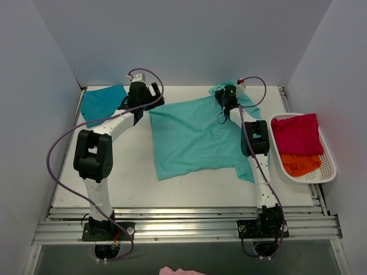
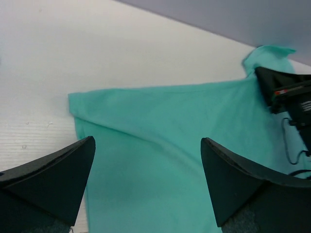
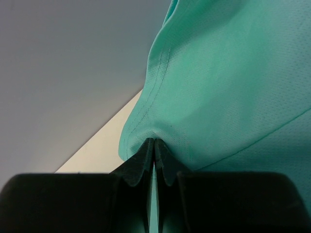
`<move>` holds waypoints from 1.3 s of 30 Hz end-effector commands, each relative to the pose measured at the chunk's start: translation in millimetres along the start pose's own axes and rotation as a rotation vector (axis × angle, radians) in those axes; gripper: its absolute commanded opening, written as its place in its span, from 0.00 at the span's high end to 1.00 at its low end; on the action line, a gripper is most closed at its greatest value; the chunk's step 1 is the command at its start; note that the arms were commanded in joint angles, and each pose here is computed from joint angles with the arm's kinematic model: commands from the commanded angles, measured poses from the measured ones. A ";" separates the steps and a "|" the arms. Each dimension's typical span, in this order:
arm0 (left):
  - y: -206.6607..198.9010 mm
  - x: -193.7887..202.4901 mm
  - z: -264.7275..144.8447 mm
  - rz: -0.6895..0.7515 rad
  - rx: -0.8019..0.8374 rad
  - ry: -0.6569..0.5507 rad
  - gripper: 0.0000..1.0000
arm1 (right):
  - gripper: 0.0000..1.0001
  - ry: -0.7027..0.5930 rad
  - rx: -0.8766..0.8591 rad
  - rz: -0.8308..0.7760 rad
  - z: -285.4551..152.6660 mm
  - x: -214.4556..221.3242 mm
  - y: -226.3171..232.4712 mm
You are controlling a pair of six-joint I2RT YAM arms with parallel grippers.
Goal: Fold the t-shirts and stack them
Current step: Flatten out the tshirt
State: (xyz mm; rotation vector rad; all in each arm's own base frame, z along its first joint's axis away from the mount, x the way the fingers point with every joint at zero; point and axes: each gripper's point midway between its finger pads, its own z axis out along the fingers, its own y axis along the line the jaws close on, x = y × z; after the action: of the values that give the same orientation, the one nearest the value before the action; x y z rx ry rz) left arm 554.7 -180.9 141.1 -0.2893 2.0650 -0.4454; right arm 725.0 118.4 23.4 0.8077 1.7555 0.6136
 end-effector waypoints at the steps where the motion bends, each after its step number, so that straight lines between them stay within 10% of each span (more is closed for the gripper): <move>1: -45.2 -46.3 -37.4 0.032 0.106 -0.131 0.01 | 1.00 0.014 0.064 -0.009 5.0 14.4 -34.5; 19: -64.0 107.0 16.3 -0.109 0.308 0.242 0.02 | 1.00 -0.002 0.083 -0.008 4.0 -0.7 -52.1; 39: 63.6 108.9 -2.5 -0.056 -0.141 0.286 0.03 | 1.00 -0.006 0.075 0.009 4.5 -5.7 -57.0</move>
State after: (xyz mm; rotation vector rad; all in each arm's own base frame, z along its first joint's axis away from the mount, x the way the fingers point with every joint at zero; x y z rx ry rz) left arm 512.0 -191.8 42.7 -0.3592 2.3089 -0.5240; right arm 728.5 92.2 22.0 0.8224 1.7058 0.6205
